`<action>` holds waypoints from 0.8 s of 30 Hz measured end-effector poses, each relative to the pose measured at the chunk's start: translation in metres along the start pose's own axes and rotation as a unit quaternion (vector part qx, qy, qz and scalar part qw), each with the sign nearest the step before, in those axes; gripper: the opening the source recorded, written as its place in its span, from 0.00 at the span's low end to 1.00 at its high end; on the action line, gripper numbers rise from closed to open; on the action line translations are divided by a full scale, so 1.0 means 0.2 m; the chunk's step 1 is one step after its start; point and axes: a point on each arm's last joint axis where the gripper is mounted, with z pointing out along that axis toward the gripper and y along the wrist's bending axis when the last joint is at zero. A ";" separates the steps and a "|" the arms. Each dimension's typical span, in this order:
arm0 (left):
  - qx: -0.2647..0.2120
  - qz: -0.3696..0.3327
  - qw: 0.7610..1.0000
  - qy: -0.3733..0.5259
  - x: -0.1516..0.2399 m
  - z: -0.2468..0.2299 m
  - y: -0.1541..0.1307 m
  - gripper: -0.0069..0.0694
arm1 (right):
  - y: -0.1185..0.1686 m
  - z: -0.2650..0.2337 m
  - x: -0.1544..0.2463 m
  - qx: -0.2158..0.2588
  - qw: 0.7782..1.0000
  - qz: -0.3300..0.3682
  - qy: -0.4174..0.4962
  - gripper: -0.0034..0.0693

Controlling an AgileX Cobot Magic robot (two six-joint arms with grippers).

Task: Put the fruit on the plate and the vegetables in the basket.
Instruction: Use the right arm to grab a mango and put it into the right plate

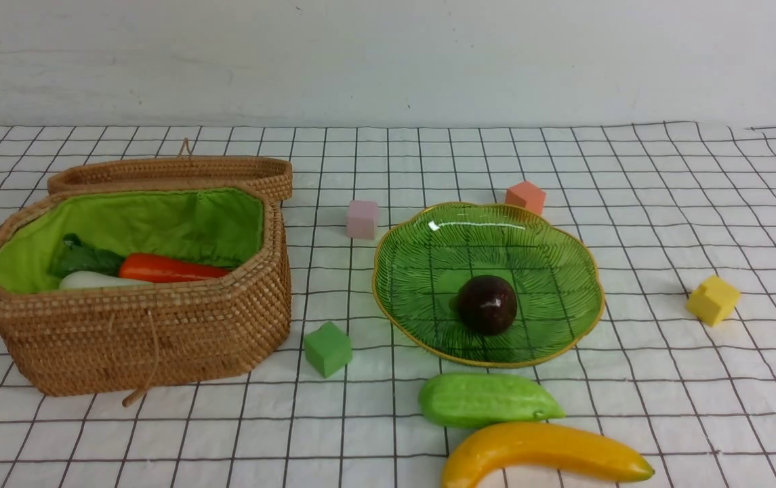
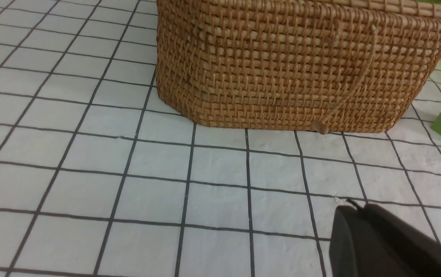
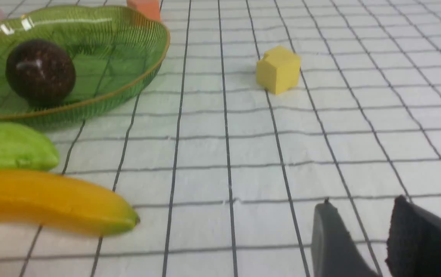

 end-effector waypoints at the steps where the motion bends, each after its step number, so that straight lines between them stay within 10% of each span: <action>1: 0.000 0.000 1.000 0.000 0.00 0.00 0.00 0.09 | 0.00 0.00 -0.01 0.000 1.000 0.003 -0.008 0.38; 13: 0.000 0.000 1.000 0.000 0.00 0.00 0.00 0.10 | -0.07 -0.07 -0.23 0.010 0.928 0.259 -0.267 0.38; 24: 0.000 0.000 1.000 0.000 0.00 0.00 0.00 0.11 | 0.04 -0.21 -0.85 -0.082 0.957 0.214 -0.175 0.38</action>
